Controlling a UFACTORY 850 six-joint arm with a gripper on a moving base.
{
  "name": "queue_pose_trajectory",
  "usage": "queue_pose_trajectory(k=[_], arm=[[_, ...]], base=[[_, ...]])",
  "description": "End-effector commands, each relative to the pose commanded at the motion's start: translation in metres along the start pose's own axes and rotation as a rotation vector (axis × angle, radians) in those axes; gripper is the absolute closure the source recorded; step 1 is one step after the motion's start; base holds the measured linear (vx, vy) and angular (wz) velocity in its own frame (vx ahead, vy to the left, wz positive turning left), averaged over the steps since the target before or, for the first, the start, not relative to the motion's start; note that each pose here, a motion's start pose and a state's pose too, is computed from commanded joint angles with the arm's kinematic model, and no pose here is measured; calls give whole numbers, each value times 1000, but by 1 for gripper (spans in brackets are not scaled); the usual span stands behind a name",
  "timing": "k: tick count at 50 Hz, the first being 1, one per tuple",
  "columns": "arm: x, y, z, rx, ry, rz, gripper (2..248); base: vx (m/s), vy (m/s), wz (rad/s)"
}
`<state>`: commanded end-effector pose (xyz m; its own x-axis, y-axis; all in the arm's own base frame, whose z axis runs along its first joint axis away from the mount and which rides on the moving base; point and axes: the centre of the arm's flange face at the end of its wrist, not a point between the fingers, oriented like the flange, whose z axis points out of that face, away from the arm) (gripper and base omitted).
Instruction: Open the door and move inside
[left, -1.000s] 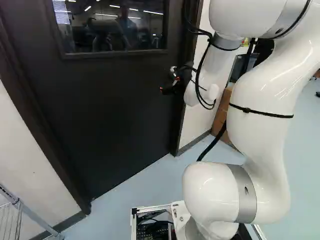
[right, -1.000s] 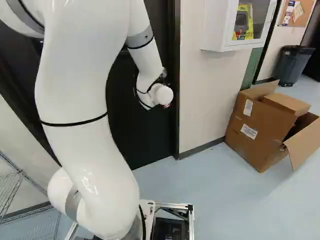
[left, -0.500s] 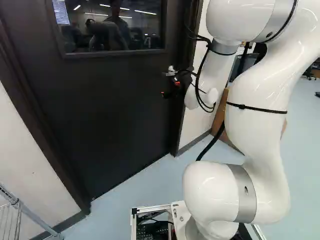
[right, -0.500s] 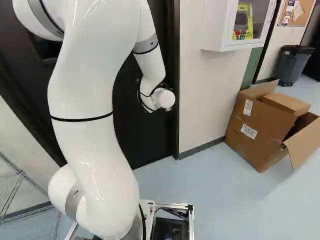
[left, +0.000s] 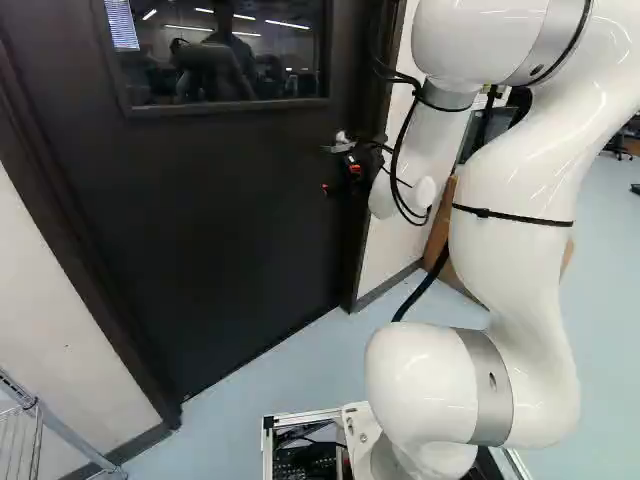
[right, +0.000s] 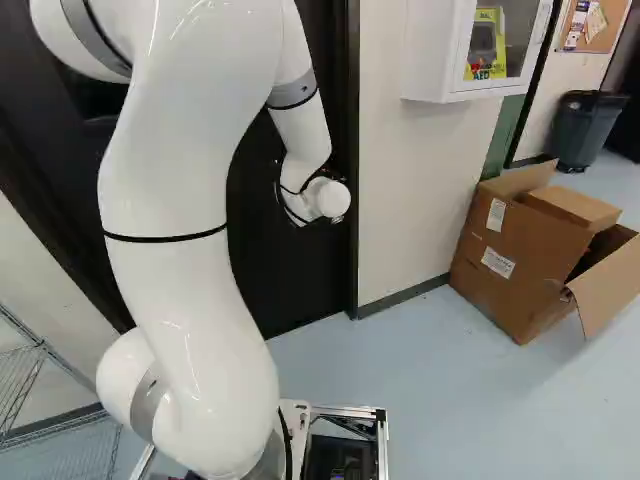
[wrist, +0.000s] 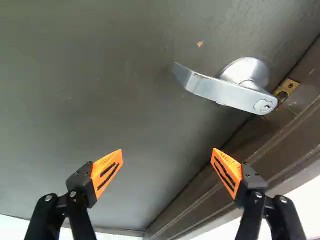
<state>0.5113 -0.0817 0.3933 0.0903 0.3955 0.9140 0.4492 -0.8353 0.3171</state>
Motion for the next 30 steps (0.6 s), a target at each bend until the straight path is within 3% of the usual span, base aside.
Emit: queue_pose_trajectory(k=[16,30], arm=[[0,2,4,1,2,-2,3],[1,10,27,10,19,-14,3]], base=[[0,0,0],[0,0,0]])
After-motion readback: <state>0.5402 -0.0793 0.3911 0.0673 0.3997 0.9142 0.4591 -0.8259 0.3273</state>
